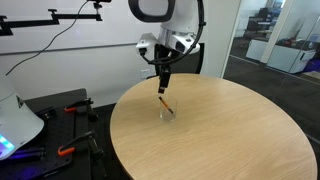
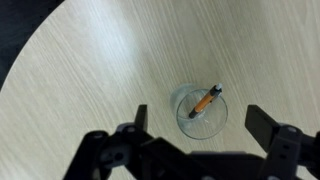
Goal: Remove the orange pen from the glass
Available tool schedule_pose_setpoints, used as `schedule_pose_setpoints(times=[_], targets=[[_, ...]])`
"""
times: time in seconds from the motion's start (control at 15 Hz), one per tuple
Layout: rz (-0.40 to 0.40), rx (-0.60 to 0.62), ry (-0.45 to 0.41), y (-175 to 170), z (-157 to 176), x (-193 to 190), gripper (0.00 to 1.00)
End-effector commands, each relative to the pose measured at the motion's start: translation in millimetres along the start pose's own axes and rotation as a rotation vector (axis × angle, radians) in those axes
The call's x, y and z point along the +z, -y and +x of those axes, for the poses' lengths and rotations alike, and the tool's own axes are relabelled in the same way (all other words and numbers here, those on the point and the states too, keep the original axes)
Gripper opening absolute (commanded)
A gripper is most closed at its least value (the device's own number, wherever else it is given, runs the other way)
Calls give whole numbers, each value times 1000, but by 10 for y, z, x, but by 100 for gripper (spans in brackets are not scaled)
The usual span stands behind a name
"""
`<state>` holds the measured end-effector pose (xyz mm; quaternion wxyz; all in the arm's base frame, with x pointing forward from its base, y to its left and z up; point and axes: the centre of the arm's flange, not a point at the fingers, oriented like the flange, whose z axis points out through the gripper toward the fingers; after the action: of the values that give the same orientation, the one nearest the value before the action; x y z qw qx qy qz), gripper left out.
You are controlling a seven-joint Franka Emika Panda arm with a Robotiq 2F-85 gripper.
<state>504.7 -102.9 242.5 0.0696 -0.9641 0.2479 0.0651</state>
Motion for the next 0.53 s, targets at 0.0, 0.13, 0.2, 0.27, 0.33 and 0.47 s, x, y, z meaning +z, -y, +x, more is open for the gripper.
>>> schedule_pose_setpoints(times=[0.0, 0.13, 0.2, 0.27, 0.33, 0.47], targets=[[14, 57, 28, 115, 255, 147, 88], [10, 67, 36, 147, 328, 237, 73], [6, 67, 41, 163, 362, 281, 67], [2, 66, 46, 181, 389, 317, 62], [-4, 67, 50, 202, 416, 359, 58], [-16, 73, 60, 259, 459, 439, 59]])
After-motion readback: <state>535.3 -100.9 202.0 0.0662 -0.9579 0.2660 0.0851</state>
